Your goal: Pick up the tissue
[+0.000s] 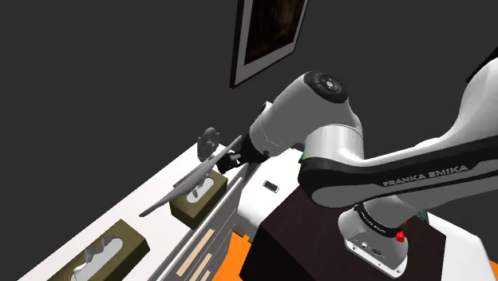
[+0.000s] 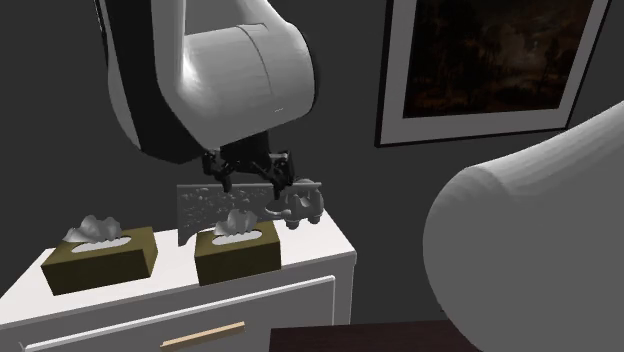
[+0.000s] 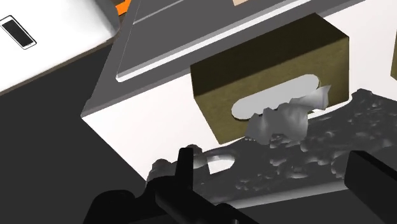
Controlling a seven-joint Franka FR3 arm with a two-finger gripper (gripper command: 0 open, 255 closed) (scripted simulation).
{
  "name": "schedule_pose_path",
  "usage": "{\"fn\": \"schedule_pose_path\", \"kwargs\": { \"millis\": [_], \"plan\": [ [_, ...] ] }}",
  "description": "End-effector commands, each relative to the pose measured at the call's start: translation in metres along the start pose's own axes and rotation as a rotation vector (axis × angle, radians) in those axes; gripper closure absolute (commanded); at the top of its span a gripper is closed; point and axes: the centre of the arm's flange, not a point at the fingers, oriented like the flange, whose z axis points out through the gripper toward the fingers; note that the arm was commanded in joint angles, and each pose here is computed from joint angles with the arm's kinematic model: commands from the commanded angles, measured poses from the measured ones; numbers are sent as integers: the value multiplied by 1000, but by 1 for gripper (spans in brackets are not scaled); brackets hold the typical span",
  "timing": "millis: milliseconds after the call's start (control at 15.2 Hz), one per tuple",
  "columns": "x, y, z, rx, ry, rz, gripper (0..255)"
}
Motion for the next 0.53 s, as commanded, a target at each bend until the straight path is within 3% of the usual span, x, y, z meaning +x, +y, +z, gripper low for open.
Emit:
{"fn": "schedule_pose_path", "kwargs": {
  "millis": [0,462],
  "plan": [
    [-5,-20,19,0,26,28,0],
    [-19,-87,88,-23,119,110,0]
  ]
}}
